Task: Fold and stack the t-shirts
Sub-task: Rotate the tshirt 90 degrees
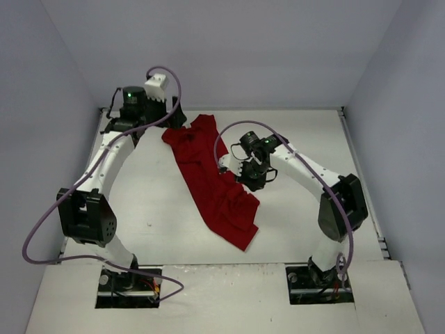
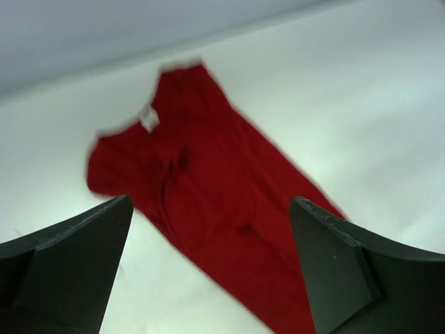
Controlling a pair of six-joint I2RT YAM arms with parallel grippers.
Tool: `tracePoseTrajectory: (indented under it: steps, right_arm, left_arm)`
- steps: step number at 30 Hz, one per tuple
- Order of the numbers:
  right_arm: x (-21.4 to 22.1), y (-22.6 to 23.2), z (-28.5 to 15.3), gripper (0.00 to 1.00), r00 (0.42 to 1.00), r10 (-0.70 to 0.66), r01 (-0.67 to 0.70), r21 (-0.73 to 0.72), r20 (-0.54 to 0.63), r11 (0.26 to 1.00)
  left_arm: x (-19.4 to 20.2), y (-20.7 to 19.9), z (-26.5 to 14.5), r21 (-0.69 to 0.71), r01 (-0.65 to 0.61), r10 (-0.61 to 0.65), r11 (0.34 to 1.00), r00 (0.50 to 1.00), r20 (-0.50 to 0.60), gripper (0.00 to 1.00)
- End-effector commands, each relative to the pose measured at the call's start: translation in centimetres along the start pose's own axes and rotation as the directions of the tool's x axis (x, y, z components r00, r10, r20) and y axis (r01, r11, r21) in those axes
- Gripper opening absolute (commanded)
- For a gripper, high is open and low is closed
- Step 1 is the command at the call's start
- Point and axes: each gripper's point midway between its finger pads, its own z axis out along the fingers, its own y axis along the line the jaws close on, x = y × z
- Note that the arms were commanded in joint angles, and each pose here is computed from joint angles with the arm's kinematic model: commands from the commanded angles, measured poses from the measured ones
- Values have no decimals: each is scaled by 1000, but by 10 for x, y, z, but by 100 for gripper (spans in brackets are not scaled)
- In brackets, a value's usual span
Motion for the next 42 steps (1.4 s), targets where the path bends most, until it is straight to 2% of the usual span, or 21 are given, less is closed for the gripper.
tracePoseTrajectory:
  steps: [1, 5, 12, 17, 21, 27, 30, 38, 42]
  right_arm:
    - [28, 18, 38, 0, 998, -49, 41, -147, -48, 988]
    - [32, 5, 60, 0, 999, -23, 18, -144, -32, 989]
    - [38, -11, 80, 0, 991, 132, -131, -113, 3, 985]
    - [23, 4, 42, 0, 987, 127, -117, -109, 96, 987]
    - [3, 33, 7, 0, 986, 32, -16, -97, 164, 995]
    - [-12, 64, 13, 0, 985, -54, 77, -139, 162, 987]
    - [-4, 57, 35, 0, 991, -52, 71, -155, 123, 985]
    - [25, 2, 74, 0, 997, -17, 23, -69, 80, 997]
    - [35, 3, 81, 0, 999, -3, 6, -66, 49, 998]
  left_arm:
    - [14, 9, -16, -51, -3, 3, 999, 1000, 7, 93]
    - [26, 14, -26, -67, 10, -11, 998, 1000, -8, 93]
    - [40, 22, -33, -79, 21, -24, 997, 999, -35, 93]
    - [53, 22, -37, -80, 3, -9, 997, 998, -66, 93]
    - [56, 22, -38, -72, -8, 2, 997, 996, -84, 93]
    - [56, 22, -32, -63, 10, -16, 998, 995, -98, 93]
    - [53, 23, -32, -66, 13, -19, 998, 995, -93, 93]
    - [49, 24, -37, -76, 5, -11, 997, 997, -80, 93]
    - [54, 28, -38, -87, 2, -9, 996, 996, -89, 93]
